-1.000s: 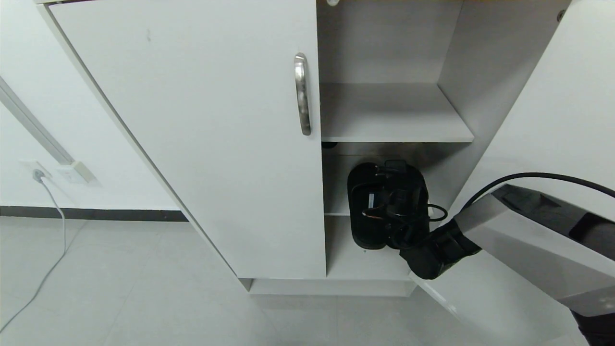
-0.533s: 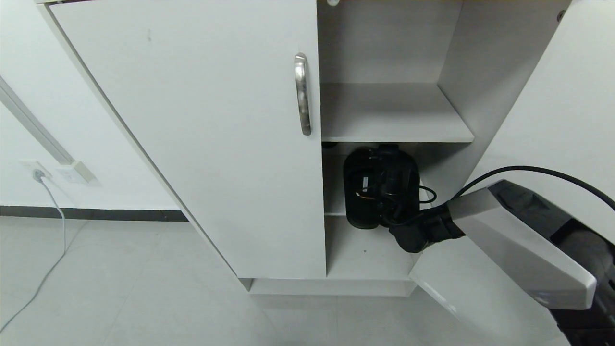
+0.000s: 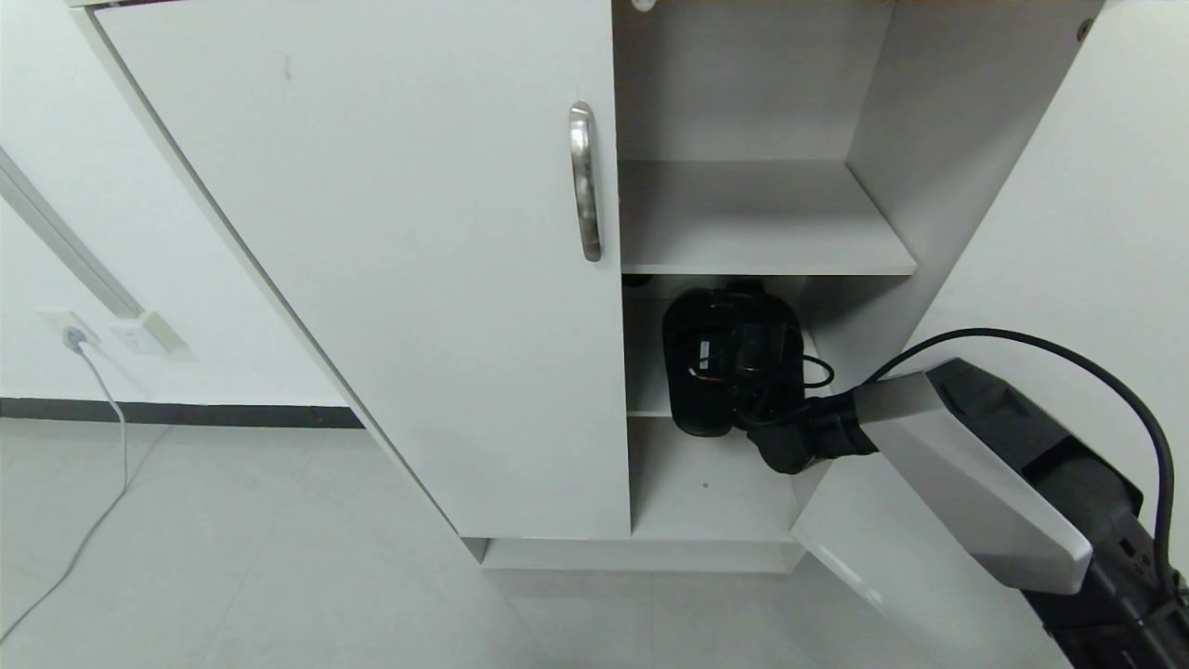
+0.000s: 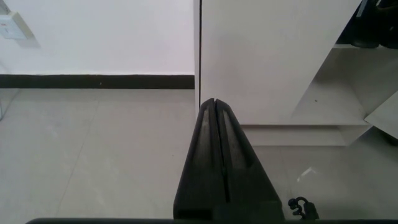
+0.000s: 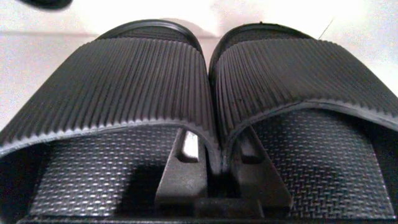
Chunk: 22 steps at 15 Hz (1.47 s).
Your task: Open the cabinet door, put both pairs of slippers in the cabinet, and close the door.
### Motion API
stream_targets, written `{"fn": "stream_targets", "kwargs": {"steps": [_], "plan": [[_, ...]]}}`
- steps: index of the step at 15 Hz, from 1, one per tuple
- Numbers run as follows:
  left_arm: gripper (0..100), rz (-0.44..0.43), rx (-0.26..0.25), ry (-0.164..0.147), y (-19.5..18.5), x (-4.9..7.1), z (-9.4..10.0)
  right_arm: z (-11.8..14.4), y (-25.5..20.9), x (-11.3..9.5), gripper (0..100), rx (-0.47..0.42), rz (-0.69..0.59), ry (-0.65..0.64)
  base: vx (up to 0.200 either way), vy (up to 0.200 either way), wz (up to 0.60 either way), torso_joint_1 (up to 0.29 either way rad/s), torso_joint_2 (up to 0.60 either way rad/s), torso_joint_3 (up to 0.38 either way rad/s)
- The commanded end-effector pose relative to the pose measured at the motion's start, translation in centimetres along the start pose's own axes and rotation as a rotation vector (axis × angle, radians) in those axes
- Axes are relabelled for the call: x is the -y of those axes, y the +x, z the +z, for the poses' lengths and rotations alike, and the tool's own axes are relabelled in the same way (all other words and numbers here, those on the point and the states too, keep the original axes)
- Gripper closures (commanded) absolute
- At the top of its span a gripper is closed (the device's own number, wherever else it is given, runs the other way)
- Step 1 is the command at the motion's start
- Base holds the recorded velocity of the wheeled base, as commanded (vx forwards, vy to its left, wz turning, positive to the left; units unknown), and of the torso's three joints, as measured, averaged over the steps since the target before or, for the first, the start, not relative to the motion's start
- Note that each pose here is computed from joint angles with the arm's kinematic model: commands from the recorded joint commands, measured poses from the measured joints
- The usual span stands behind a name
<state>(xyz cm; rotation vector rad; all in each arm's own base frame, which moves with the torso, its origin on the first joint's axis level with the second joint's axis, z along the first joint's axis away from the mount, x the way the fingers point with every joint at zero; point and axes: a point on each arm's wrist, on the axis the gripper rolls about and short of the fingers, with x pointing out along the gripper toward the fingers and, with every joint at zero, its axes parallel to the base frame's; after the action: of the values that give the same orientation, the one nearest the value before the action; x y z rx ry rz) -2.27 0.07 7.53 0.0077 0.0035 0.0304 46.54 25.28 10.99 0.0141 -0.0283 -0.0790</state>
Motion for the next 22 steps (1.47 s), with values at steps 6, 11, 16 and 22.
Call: {"fn": "stream_targets", "kwargs": {"steps": [6, 11, 16, 22], "plan": [[100, 0.0, -0.001, 0.002, 0.0, 0.0, 0.0, -1.3, 0.9, 0.3, 100, -0.01, -0.01, -0.008, 0.0, 0.0, 0.0, 0.0, 0.0, 0.0], [100, 0.0, -0.001, 0.002, 0.0, 0.0, 0.0, -1.1, 0.8, 0.2, 0, -0.006, -0.01, -0.007, 0.0, 0.0, 0.0, 0.0, 0.0, 0.0], [100, 0.0, -0.001, 0.003, 0.0, 0.0, 0.0, 0.5, -2.4, 0.8, 0, -0.005, 0.013, -0.011, 0.0, 0.0, 0.0, 0.0, 0.0, 0.0], [100, 0.0, -0.001, 0.005, 0.0, 0.0, 0.0, 1.2, -13.1, 3.0, 0, -0.018, 0.114, -0.017, 0.0, 0.0, 0.0, 0.0, 0.0, 0.0]]}}
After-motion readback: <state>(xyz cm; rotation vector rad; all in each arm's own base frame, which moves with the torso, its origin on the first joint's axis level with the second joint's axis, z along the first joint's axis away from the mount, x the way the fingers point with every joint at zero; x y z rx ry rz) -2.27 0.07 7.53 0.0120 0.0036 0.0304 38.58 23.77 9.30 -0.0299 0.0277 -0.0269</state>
